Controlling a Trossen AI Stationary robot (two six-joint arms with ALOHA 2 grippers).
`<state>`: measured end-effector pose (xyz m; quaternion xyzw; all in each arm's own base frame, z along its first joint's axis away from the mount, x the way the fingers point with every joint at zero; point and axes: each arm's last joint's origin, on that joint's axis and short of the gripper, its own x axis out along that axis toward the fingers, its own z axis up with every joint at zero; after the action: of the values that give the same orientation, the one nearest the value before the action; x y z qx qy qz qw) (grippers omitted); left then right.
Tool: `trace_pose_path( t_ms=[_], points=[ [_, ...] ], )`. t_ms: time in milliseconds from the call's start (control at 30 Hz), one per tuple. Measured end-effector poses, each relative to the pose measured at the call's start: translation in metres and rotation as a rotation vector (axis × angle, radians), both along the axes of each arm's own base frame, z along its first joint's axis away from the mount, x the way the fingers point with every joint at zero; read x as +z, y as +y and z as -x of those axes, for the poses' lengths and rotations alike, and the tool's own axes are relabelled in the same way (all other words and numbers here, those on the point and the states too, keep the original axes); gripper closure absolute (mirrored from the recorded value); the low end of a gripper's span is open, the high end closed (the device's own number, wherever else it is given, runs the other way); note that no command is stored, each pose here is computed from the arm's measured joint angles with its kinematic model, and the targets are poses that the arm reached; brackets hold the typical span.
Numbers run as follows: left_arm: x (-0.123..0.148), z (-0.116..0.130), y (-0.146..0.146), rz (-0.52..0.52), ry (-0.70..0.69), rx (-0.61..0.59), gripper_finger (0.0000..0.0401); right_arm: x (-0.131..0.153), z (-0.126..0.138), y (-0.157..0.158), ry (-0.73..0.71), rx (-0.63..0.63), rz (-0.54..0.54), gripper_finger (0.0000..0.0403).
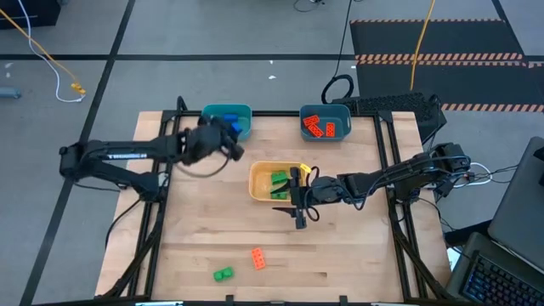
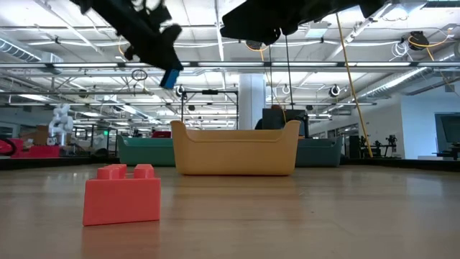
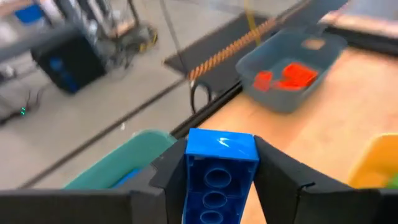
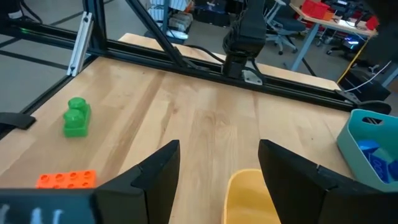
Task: Sort & place blocks by color
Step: Put the blue game piece into the green bin
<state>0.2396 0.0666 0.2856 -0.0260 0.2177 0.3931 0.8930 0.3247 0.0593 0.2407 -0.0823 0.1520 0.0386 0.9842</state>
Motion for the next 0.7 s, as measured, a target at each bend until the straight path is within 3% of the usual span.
trace_pose_path(
  t_ms=[300,533,700],
  points=[
    [-0.027,0.010,0.074,0.141,0.065,0.099,0.0249,0.002,-0.001,-0.001,-0.015,-0.011,-0.023,0.0193],
    [-0.042,0.010,0.095,0.188,0.097,0.088,0.0247,0.002,-0.001,-0.001,-0.015,-0.005,-0.003,0.0193],
    [-0.048,0.009,0.101,0.195,0.107,0.101,0.0203,0.002,-0.001,-0.001,-0.021,-0.003,0.001,0.0193]
  ],
)
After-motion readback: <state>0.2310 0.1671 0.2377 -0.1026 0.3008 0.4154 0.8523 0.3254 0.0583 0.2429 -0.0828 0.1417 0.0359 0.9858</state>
